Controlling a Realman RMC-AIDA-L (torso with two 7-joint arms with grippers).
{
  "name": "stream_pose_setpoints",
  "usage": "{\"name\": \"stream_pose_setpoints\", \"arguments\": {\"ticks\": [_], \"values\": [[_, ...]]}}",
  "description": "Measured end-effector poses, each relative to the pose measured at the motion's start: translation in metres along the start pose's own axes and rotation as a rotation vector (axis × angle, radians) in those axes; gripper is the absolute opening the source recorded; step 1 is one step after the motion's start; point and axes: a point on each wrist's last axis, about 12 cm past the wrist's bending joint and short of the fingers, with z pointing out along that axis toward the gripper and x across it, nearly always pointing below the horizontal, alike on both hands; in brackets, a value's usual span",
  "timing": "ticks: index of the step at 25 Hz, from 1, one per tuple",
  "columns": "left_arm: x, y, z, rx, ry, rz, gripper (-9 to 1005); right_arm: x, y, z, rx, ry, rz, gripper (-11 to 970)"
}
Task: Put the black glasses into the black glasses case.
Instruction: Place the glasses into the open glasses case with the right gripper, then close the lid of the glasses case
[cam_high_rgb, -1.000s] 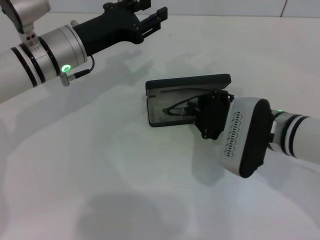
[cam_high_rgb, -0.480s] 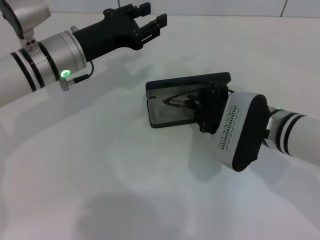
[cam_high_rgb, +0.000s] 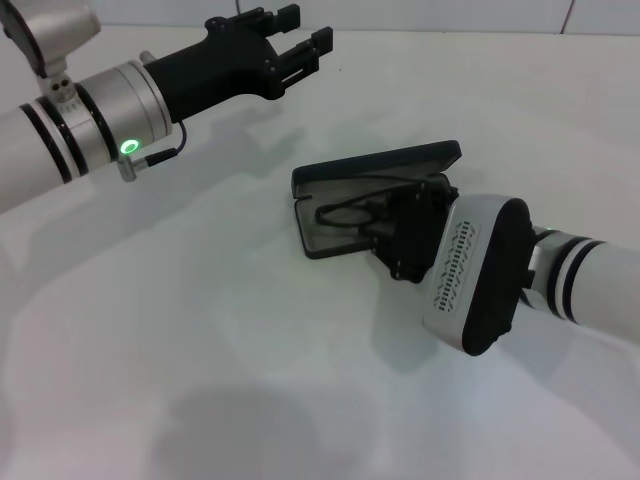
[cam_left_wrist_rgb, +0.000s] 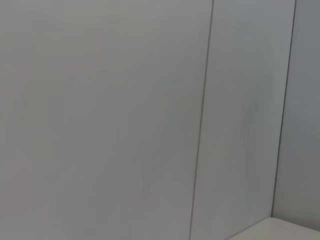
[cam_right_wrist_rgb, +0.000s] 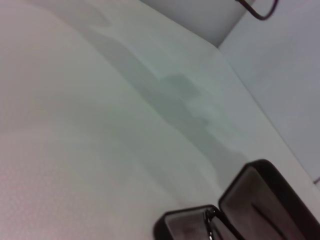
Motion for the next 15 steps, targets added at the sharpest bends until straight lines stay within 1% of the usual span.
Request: {"name": "stream_pose_setpoints", "arguments": {"ticks": [5,7,11,13,15], "values": [[0.0,0.0,0.0,-0.001,0.001,0.001,530,-0.003,0.003,-0.002,-0.018,-0.017,0.011,239],[0.0,0.0,0.0,-0.002,0.001,0.002,530,-0.007,0.005,-0.004,-0.03,-0.038,0.017,239],[0.002,0.0,-0.002,-0.006,0.003,-0.003,530,-0.017,0.01,-0.01,-0.117,-0.098,0.042,240],[0.003,0.0,-0.003,-0.005,0.003,-0.006,530,-0.018,0.009,-0.014,-0.168,-0.124,0.07,240],[0.004,0.0,-0.004,-0.004,0.005,-0.006,530,-0.015,0.005,-0.019,-0.216,-0.145,0.111,240]]}}
